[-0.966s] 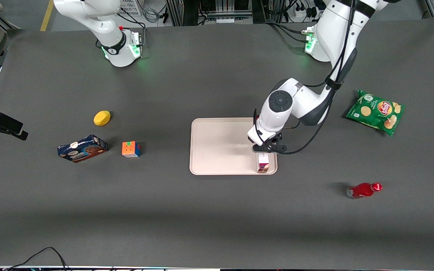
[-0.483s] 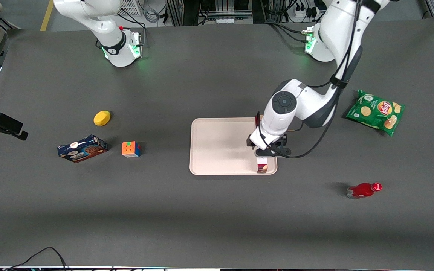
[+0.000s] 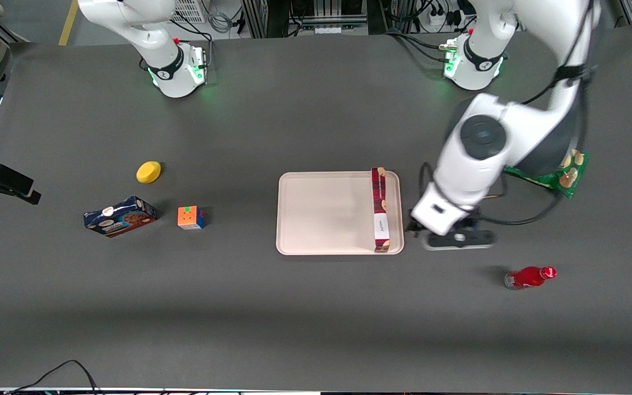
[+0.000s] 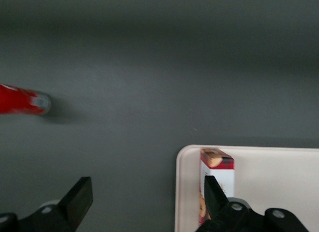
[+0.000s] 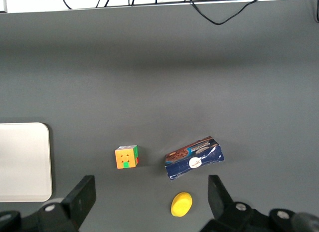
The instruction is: Place red cookie box on tray
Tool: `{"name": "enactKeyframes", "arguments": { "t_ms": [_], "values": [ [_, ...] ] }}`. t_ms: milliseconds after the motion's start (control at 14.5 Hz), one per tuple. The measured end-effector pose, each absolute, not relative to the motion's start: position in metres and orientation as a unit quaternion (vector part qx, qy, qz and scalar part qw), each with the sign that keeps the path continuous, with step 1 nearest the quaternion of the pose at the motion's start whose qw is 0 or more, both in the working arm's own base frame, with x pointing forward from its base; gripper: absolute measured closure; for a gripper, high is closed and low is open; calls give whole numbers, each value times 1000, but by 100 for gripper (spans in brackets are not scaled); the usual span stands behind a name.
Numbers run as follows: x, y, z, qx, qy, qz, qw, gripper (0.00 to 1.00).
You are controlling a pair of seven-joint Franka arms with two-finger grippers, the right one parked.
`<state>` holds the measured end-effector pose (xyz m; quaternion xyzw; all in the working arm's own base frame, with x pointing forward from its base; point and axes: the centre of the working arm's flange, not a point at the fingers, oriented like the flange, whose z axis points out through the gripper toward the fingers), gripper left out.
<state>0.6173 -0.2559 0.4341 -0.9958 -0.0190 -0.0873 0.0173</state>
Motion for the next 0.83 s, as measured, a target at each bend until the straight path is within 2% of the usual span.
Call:
{"name": "enactKeyframes", "arguments": {
  "t_ms": [276,552,828],
  "values": [
    [628,-152,511,-993,-68,-92,-31,0],
    [608,-79,588,-995,-62,-76,-19,0],
    [583,-47,636,-996,-50,-79,1,0]
  ]
}}
